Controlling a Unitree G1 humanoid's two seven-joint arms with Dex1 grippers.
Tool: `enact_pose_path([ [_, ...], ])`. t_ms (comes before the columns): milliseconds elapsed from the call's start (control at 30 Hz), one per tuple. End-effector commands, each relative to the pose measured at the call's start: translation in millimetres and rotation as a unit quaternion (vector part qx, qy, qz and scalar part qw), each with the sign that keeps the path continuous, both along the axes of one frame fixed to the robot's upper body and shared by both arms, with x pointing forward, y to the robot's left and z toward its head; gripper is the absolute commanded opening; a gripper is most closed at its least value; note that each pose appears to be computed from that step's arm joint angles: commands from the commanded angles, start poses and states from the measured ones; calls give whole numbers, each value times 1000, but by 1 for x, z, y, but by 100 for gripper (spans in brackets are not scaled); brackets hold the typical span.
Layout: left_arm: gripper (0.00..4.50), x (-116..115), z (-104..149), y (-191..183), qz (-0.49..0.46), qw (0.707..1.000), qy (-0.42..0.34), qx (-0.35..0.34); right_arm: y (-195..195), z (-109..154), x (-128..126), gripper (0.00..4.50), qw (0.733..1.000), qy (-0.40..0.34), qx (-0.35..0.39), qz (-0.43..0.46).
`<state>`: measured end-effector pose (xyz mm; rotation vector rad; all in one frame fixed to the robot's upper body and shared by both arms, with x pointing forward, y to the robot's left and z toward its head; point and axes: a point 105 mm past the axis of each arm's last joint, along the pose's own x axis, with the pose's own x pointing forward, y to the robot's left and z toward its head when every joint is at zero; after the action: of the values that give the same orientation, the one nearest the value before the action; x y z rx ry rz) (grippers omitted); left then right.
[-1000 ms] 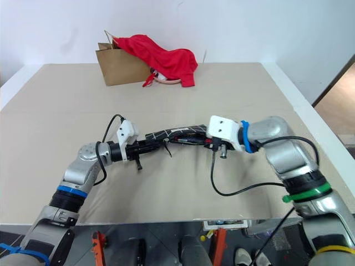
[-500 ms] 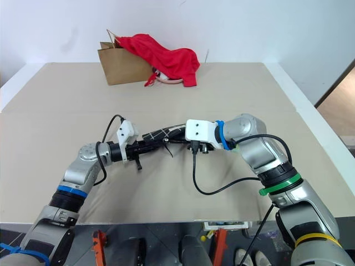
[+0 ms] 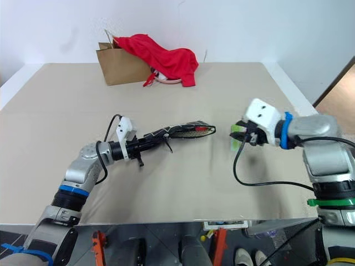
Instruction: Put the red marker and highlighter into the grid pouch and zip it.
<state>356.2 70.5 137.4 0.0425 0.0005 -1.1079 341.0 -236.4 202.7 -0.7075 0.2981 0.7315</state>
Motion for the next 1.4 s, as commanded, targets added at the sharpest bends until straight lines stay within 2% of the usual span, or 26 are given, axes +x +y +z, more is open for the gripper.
enact_pose_path([
  [33, 0, 1, 19, 1, -1, 1000, -28, -9, -7, -2, 3, 196, 997, -1, 55, -58],
  [233, 0, 1, 20, 2, 2, 1000, -29, -5, -8, -59, 14, 196, 972, 60, 119, -193],
  [267, 0, 1, 20, 2, 1, 1000, -30, -4, -7, -66, 15, 238, 968, 67, 122, -210],
  [333, 0, 1, 20, 2, 1, 1000, -30, -3, -7, -72, 17, 281, 961, 73, 127, -235],
  [433, 0, 0, 20, 2, 1, 1000, -31, -1, -10, -73, 22, 422, 953, 66, 132, -264],
  [467, 0, 0, 20, 1, 1, 1000, -31, -1, -11, -71, 23, 438, 952, 60, 134, -268],
  [667, 0, 0, 20, 1, 2, 1000, -31, -1, -11, -64, 31, 438, 947, 47, 148, -283],
  [800, 0, 0, 20, 0, 3, 999, -32, -1, -13, -73, 39, 438, 928, 65, 187, -316],
  [900, 0, 0, 20, 0, 4, 999, -33, -2, -18, -79, 43, 359, 913, 74, 216, -338],
  [933, 0, 0, 20, 0, 5, 999, -33, -3, -19, -80, 43, 294, 912, 76, 219, -338],
  [967, 0, 0, 20, 0, 5, 999, -33, -3, -19, -82, 42, 264, 911, 80, 224, -337],
  [1067, 0, 0, 20, 1, 6, 999, -33, -3, -18, -80, 41, 122, 914, 81, 228, -326],
  [1100, 0, 0, 20, 1, 7, 999, -33, -3, -18, -78, 40, 104, 915, 79, 226, -325],
  [1167, 0, -1, 19, 1, 7, 999, -32, -2, -23, -72, 40, 106, 919, 68, 217, -323],
  [1300, 0, -2, 19, 1, 4, 1000, -31, -1, -14, -19, 41, 106, 950, -26, 203, -237],
  [1400, 0, -2, 18, 1, 2, 1000, -31, 0, 4, 22, 24, 106, 972, -82, 179, -130],
])
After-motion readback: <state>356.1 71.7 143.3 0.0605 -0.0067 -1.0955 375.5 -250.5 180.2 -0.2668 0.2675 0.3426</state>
